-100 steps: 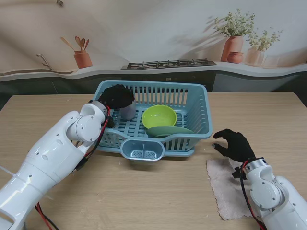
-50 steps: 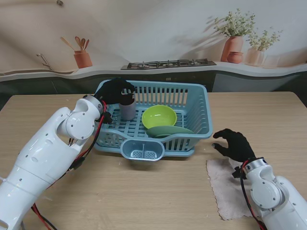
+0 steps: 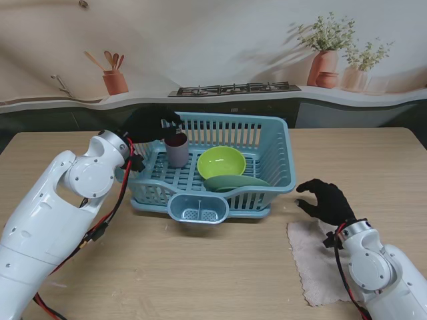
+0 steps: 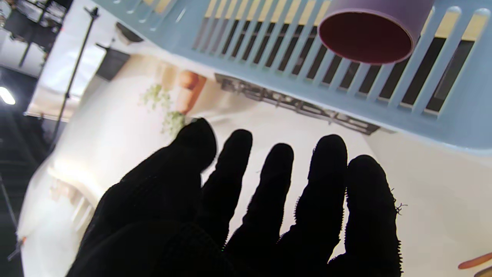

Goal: Clear dishes and wipe the table

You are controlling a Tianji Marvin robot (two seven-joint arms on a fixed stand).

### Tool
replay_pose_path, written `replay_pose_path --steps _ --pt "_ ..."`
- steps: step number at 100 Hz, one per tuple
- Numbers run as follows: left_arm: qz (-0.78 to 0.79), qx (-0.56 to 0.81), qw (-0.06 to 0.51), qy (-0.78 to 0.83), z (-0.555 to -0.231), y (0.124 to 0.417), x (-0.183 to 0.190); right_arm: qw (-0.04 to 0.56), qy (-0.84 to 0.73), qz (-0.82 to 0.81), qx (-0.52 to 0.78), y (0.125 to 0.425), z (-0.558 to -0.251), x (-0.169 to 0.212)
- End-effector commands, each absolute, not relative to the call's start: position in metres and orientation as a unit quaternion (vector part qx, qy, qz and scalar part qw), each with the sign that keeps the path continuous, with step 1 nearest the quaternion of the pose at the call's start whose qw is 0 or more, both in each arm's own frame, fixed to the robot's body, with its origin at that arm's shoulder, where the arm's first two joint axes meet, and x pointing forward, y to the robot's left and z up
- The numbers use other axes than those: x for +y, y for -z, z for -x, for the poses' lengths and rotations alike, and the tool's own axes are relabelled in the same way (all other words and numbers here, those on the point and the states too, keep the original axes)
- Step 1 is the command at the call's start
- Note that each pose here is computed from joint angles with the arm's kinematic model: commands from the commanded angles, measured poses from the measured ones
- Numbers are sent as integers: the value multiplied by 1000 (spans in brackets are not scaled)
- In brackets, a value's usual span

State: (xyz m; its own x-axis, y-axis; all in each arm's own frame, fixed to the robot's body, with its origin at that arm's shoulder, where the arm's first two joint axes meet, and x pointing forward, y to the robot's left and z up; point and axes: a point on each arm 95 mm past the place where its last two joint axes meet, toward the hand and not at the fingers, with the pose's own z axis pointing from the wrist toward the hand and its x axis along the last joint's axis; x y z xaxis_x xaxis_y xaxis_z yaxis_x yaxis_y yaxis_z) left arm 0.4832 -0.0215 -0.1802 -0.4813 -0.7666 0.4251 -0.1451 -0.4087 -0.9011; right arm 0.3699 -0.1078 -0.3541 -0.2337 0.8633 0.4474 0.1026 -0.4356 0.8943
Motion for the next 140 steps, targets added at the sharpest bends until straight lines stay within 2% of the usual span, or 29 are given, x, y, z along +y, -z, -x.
replay_pose_path --steps 1,63,140 --pt "448 505 225 703 -478 177 -17 289 -647 -543 450 355 -369 -106" --pt "396 488 273 728 -428 175 49 287 -643 -545 455 356 -369 -104" --pt "360 452 329 747 -378 199 108 284 -637 -550 460 358 -368 -99"
